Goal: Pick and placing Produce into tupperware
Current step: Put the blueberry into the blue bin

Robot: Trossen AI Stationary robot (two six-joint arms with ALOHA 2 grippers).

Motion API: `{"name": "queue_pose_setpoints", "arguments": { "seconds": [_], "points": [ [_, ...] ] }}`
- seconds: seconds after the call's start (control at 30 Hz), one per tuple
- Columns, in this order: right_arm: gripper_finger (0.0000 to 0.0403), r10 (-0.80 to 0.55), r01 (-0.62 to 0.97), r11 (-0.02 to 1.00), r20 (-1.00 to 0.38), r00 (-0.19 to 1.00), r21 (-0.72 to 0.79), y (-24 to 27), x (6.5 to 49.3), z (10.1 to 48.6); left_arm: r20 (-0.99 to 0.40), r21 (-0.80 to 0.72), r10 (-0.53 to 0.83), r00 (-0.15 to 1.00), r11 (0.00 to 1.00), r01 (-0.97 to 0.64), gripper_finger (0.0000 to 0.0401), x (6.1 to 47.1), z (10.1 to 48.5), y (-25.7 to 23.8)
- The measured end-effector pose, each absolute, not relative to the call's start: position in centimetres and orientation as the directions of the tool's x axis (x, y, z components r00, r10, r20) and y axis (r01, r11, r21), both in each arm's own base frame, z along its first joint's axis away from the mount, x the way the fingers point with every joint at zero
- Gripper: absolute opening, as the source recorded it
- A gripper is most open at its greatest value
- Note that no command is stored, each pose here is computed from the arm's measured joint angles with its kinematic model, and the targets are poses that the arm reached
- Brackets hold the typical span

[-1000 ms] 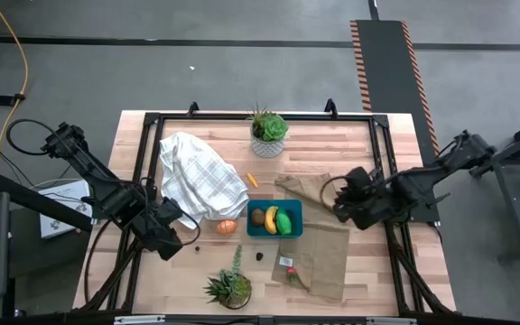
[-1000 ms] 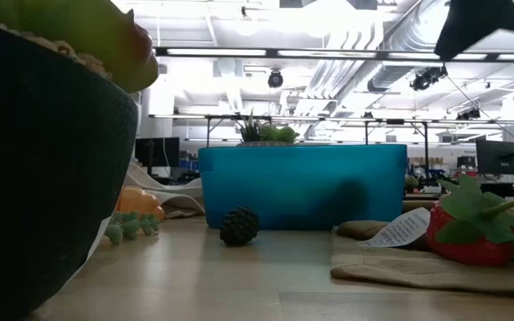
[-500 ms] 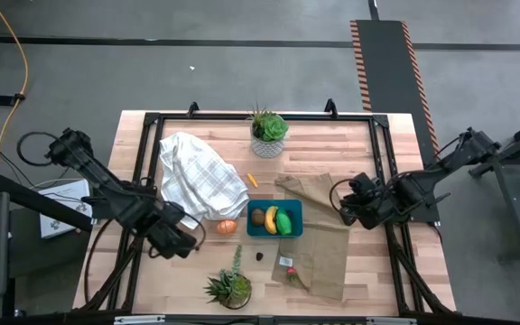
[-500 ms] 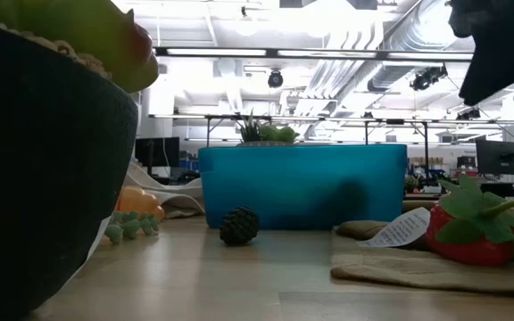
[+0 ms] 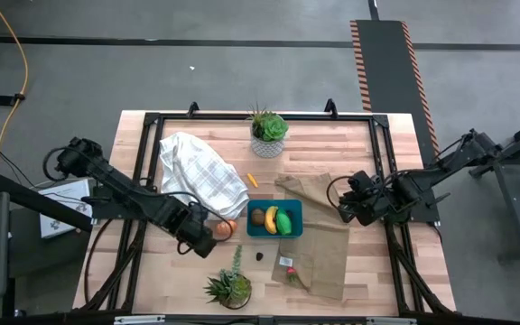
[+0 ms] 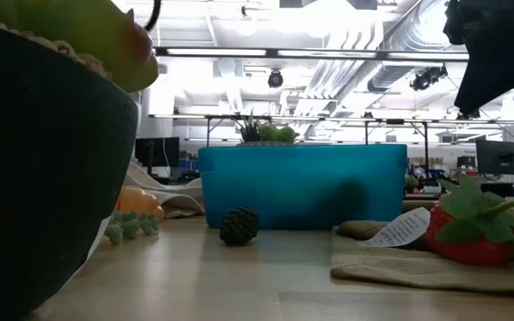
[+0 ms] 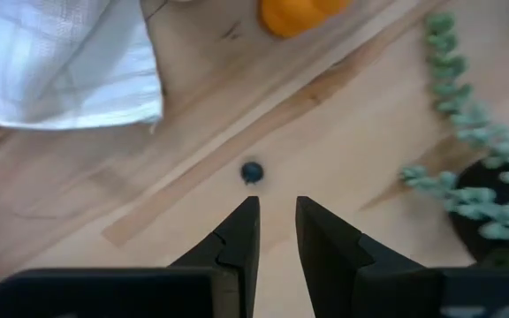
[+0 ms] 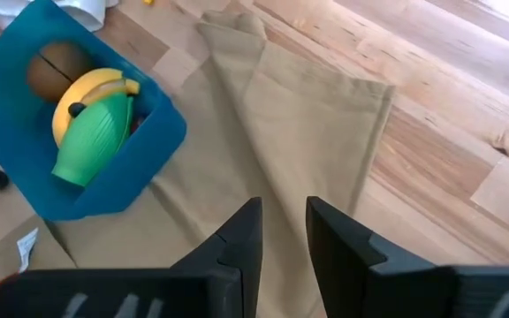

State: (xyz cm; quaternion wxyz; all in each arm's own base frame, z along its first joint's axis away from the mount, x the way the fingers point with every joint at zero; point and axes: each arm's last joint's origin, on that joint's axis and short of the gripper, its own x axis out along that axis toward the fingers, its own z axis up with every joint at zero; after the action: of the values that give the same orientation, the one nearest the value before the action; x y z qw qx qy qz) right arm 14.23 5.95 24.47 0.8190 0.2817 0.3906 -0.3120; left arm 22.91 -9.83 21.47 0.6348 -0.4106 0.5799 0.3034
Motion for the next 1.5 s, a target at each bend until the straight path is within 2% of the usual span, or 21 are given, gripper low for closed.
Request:
{"name": "queue_pose_setpoints", "arguments": {
  "seconds": [0.23, 0.5, 0.63, 0.9, 1.1, 1.2, 1.5],
  "points": [
    [0.0081, -0.271, 0.698, 0.690, -0.827, 0.493, 0.190, 5.9, 14.2, 24.5, -0.993, -0.114, -0.078, 0.087, 0.483, -0.868, 0.0070, 23.5, 20.1, -10.2],
    [0.0081, -0.231, 0.662, 0.728, -0.844, 0.484, 0.180, 6.0, 14.2, 24.4, -0.996, -0.068, -0.081, 0.035, 0.453, -0.889, 0.0136, 23.9, 18.8, -10.5],
    [0.0081, -0.221, 0.642, 0.747, -0.848, 0.481, 0.170, 6.1, 14.2, 24.4, -0.996, -0.070, -0.084, 0.036, 0.452, -0.889, 0.0152, 24.2, 18.5, -10.6],
    [0.0081, -0.213, 0.631, 0.757, -0.850, 0.481, 0.168, 6.1, 14.2, 24.4, -0.994, -0.101, -0.079, 0.072, 0.477, -0.873, 0.0139, 24.8, 17.9, -11.0],
    [0.0081, -0.198, 0.626, 0.760, -0.855, 0.480, 0.175, 6.1, 14.2, 24.5, -0.999, -0.040, -0.048, 0.019, 0.488, -0.872, 0.0129, 24.5, 17.5, -10.8],
    [0.0081, -0.195, 0.627, 0.758, -0.853, 0.484, 0.182, 6.1, 14.1, 24.5, -0.997, -0.069, -0.061, 0.045, 0.486, -0.871, 0.0129, 24.6, 17.1, -10.9],
    [0.0081, -0.193, 0.628, 0.755, -0.851, 0.488, 0.189, 6.1, 14.2, 24.5, -0.993, -0.066, -0.119, 0.011, 0.469, -0.881, 0.0128, 23.7, 15.6, -10.8]
  ]
}}
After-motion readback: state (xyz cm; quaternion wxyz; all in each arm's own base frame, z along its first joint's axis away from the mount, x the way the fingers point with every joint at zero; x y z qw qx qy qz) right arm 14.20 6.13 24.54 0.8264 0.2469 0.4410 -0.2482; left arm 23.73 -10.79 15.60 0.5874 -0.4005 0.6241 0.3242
